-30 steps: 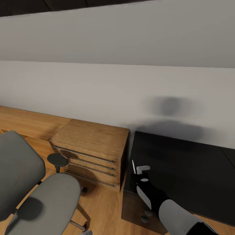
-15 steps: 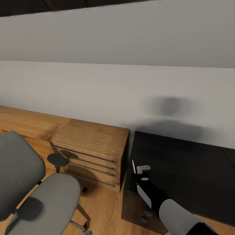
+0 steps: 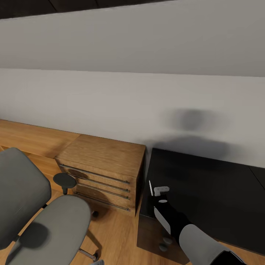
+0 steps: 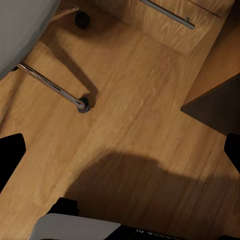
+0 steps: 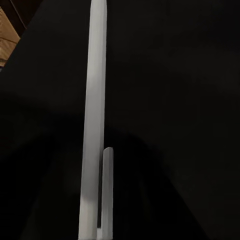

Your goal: In the bedroom, organize the workspace by keeping the computer under the desk, ensuring the monitor is on the desk, placing the keyboard on the desk next to the monitor, placing the mouse on the desk next to the keyboard, moving the folder from the swivel chair onto the desk next to the mouse, stacking the notebook on top of the folder with the pen on top of the notebook, and positioning the swivel chair next to the desk.

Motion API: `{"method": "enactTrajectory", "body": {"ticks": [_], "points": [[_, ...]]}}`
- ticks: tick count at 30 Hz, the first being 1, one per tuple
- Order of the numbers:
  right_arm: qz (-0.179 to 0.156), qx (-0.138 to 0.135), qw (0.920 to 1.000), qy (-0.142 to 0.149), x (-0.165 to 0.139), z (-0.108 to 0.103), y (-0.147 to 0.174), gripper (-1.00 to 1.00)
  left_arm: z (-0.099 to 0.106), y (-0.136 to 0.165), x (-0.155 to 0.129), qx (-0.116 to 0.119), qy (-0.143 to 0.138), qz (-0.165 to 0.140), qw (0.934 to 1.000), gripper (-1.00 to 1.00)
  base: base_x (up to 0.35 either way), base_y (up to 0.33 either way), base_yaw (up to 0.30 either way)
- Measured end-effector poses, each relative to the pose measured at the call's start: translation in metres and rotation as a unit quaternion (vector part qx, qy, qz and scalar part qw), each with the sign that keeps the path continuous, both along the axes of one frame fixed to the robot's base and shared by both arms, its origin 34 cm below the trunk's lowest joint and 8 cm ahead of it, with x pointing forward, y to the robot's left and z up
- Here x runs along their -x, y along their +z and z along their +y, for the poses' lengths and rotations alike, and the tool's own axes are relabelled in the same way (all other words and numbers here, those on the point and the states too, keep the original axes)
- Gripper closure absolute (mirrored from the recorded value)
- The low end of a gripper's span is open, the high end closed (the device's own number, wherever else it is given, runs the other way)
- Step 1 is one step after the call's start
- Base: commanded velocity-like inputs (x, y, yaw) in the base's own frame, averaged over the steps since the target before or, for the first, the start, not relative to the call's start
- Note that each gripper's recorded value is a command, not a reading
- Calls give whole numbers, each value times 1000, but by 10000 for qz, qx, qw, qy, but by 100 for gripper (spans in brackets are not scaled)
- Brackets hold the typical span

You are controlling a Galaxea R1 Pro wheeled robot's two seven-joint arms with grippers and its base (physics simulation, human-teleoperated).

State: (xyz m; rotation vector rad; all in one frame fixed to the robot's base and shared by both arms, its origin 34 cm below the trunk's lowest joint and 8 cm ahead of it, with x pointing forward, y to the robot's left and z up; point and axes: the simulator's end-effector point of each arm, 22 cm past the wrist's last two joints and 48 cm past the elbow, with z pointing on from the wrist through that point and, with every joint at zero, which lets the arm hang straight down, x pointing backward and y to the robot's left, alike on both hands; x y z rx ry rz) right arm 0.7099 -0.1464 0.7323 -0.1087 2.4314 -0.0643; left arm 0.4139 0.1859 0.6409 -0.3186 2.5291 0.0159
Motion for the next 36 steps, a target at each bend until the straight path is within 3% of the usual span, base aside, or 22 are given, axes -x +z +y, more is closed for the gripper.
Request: {"method": "enactTrajectory", "body": {"ticks": [21, 26, 36], "points": [[89, 14, 10000, 18, 1, 1, 0, 100, 0, 0, 0, 0, 0, 0, 10000, -100, 0, 0, 0], [158, -166, 9997, -112, 3, 3, -1, 100, 0, 0, 0, 1, -1, 0, 10000, -100, 0, 0, 0], [250, -176, 9995, -97, 5, 4, -1, 100, 0, 0, 0, -1, 0, 0, 10000, -100, 0, 0, 0]]}}
